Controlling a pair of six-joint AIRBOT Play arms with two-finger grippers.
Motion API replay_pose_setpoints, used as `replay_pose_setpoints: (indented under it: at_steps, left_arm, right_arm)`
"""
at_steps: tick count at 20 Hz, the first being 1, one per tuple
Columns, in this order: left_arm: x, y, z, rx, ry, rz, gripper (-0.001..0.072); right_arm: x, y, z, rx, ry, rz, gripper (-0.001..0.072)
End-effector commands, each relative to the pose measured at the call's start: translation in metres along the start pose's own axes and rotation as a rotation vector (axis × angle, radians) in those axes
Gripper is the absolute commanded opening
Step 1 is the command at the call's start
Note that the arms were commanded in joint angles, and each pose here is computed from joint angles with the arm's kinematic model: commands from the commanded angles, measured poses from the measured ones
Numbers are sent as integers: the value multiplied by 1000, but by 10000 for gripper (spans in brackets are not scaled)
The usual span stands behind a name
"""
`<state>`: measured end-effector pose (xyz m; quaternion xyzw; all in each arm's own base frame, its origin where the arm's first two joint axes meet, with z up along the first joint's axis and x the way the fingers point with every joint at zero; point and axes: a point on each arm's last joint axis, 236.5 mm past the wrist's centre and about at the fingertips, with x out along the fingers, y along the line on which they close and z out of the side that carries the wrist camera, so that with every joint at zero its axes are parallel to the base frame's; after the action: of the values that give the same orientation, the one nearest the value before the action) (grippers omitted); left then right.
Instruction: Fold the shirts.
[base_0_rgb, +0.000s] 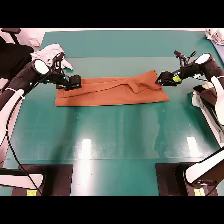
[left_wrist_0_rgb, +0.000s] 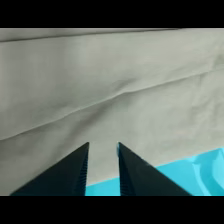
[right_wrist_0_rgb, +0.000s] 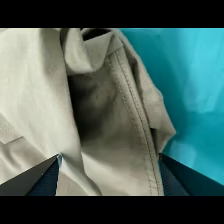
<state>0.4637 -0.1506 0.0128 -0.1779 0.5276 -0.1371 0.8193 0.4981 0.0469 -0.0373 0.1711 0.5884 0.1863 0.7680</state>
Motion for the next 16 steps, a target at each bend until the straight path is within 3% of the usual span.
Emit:
replay_pose_setpoints:
  at_steps: [1,4,9,16]
  left_arm:
    - [0,0,1,1,-6,0,221]
    - [0,0,2,1,-9,0,221]
    - [0,0,7,1,-28,0,221]
    - [0,-1,7,0,-28,-2,221]
  right_arm:
    - [10,-2,2,-23,0,-46,716]
    - [9,-24,-3,-44,23,-144,716]
    - [19,-29,-5,-30,35,-139,717]
    - [53,2,-10,85,61,66,716]
